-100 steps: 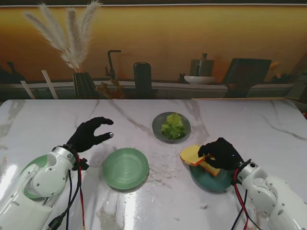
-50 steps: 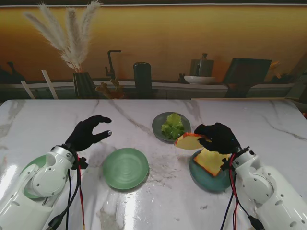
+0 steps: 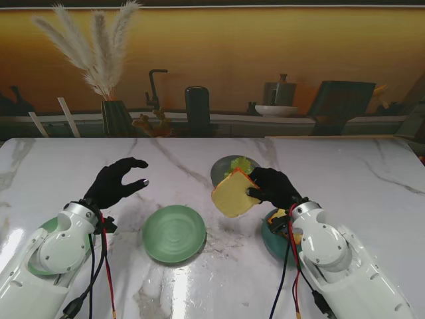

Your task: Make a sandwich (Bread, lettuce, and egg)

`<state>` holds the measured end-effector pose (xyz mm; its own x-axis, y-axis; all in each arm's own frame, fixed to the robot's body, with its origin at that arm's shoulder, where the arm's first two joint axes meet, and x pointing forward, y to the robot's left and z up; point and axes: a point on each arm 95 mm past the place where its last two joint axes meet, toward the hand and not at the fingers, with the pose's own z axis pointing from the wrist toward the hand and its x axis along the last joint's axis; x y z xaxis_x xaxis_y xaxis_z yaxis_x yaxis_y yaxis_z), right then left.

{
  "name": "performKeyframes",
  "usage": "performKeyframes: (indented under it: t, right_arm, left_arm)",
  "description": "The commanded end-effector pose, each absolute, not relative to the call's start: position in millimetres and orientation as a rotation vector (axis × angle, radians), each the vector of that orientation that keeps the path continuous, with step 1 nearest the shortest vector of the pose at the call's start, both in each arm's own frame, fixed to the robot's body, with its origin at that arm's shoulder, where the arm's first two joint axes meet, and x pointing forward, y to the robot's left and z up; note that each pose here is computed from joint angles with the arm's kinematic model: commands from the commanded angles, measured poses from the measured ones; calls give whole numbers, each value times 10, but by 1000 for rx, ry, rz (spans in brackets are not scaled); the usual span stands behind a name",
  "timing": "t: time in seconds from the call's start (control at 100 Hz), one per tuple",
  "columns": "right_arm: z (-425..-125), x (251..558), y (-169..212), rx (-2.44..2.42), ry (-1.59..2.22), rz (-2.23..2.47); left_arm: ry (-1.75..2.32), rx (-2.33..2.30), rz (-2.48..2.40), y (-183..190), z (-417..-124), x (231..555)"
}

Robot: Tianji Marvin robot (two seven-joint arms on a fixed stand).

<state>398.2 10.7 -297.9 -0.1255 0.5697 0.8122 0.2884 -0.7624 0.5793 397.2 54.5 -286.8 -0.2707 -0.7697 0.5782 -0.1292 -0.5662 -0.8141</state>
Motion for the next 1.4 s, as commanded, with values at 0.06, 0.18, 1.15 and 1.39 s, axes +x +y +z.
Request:
performKeyframes:
  t: [0.06, 0.18, 1.15, 1.39]
  right_arm:
    - [-3054, 3897, 445, 2116, 900, 2023]
    - [-3122, 3900, 609, 2246, 871, 2014]
    - [-3565, 4181, 1564, 2711, 1024, 1782]
    - [-3637, 4187, 1558, 2757, 1071, 1718]
  left_arm:
    - [1098, -1531, -1888, 542, -2835, 3963]
    - [1094, -1530, -1889, 549, -2821, 3966]
    - [1096, -1535, -1865, 613, -2831, 3943]
    - [1100, -1542, -1861, 614, -2838, 3945]
